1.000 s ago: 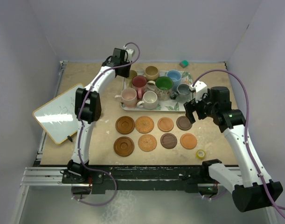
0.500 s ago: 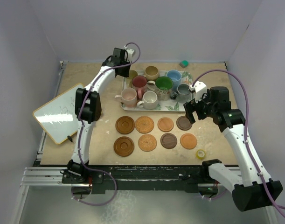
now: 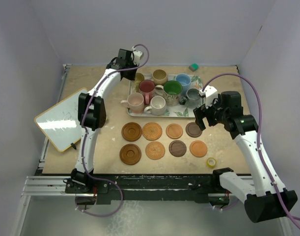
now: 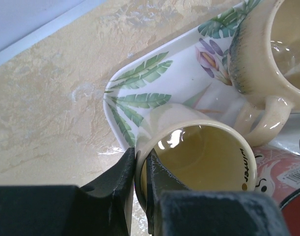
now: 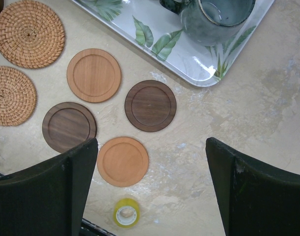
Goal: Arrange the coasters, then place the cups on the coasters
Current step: Pick up the cup from the tray.
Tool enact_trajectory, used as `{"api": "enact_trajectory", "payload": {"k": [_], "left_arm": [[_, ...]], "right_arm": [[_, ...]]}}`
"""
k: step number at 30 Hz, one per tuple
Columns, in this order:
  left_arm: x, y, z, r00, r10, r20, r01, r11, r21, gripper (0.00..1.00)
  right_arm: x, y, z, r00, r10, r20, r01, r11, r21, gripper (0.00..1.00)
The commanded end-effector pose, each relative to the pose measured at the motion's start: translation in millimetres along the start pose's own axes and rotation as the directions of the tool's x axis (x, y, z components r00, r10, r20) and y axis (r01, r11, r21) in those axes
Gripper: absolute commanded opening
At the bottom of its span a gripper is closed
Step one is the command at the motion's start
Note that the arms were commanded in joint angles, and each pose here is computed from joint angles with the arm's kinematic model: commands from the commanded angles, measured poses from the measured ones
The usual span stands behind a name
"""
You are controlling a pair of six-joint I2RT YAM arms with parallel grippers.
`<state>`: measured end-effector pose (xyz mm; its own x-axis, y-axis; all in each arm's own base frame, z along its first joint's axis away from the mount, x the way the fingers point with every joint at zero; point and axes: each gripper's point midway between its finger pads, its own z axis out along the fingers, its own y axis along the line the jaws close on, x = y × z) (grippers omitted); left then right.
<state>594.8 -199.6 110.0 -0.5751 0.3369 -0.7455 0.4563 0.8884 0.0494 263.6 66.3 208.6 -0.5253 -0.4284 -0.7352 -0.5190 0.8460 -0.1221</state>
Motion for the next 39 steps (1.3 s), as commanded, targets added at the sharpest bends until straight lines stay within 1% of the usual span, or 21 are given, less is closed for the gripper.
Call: {"api": "enact_trajectory", "payload": {"k": [1, 13, 21, 24, 31, 39], "left_arm": [[-95.2, 10.1, -75.4, 0.968, 0.063, 0.244, -0.055, 0.998, -0.037, 0.03], [-119.0, 18.5, -113.5, 0.949, 0.097, 0.301, -0.078, 0.994, -0.074, 0.03], [-131.1, 22.1, -169.5, 0.928, 0.167, 0.333, -0.132, 0.983, -0.126, 0.03], [-129.5, 21.0, -193.7, 0.925, 0.195, 0.325, -0.158, 0.978, -0.137, 0.03], [-110.7, 13.1, -246.5, 0.921, 0.242, 0.304, -0.209, 0.968, -0.139, 0.03], [-56.8, -12.6, -294.1, 0.932, 0.234, 0.278, -0.226, 0.972, -0.061, 0.03]], "right_arm": [[-4.8, 0.3, -3.1, 1.0, 0.001, 0.022, -0.001, 1.0, 0.003, 0.93], [-4.1, -0.5, -1.8, 1.0, 0.003, 0.016, -0.003, 1.0, 0.006, 0.92], [-5.4, -1.6, -2.9, 1.0, 0.003, 0.02, -0.003, 1.0, 0.012, 0.92], [-5.9, -1.5, -4.4, 1.0, 0.001, 0.024, -0.002, 1.0, 0.014, 0.92], [-7.5, -1.1, -6.7, 0.999, 0.0, 0.035, 0.0, 1.0, 0.015, 0.92], [-11.5, 0.9, -11.8, 0.998, -0.004, 0.062, 0.003, 1.0, 0.012, 0.93]]}}
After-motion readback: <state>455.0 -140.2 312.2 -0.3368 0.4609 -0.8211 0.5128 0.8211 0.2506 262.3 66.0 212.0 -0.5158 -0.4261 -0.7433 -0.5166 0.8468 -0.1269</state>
